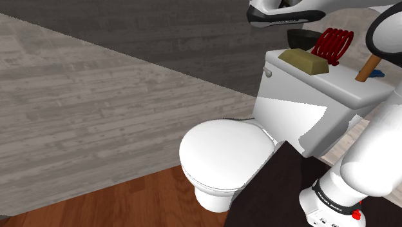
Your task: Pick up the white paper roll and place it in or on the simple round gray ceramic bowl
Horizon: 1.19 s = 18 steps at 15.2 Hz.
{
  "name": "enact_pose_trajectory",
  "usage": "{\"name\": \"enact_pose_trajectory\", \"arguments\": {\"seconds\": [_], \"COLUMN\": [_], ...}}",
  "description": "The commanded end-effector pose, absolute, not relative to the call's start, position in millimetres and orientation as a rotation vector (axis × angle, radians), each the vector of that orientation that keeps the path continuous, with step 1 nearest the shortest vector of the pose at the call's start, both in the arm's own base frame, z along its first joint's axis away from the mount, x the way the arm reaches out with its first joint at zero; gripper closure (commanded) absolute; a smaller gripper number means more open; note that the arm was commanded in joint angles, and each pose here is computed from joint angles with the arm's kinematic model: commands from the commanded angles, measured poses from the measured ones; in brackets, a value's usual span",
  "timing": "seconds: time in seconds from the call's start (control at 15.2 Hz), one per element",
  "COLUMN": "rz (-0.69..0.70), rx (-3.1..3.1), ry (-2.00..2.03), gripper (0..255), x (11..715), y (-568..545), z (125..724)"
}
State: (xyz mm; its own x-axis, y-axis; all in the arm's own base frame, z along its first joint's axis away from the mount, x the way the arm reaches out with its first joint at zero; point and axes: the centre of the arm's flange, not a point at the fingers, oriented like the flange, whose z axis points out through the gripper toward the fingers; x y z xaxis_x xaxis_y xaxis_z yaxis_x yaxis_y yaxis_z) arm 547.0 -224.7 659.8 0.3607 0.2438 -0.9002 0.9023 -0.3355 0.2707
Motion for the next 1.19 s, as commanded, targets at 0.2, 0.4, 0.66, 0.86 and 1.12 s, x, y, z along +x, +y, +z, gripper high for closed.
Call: {"name": "enact_pose_trajectory", "arguments": {"seconds": [0.2, 0.4, 0.66, 0.86, 1.12], "rz": [-1.0, -1.0, -1.0, -1.0, -1.0], "rx": [1.794, 1.794, 1.794, 1.794, 1.794], "ry": [1.009, 1.009, 1.009, 1.009, 1.009], "gripper": [255, 255, 255, 255, 255], "x": [512, 491, 471, 471, 471], "y": [-278, -311, -341, -341, -341], "z": [656, 652, 644, 628, 607]}}
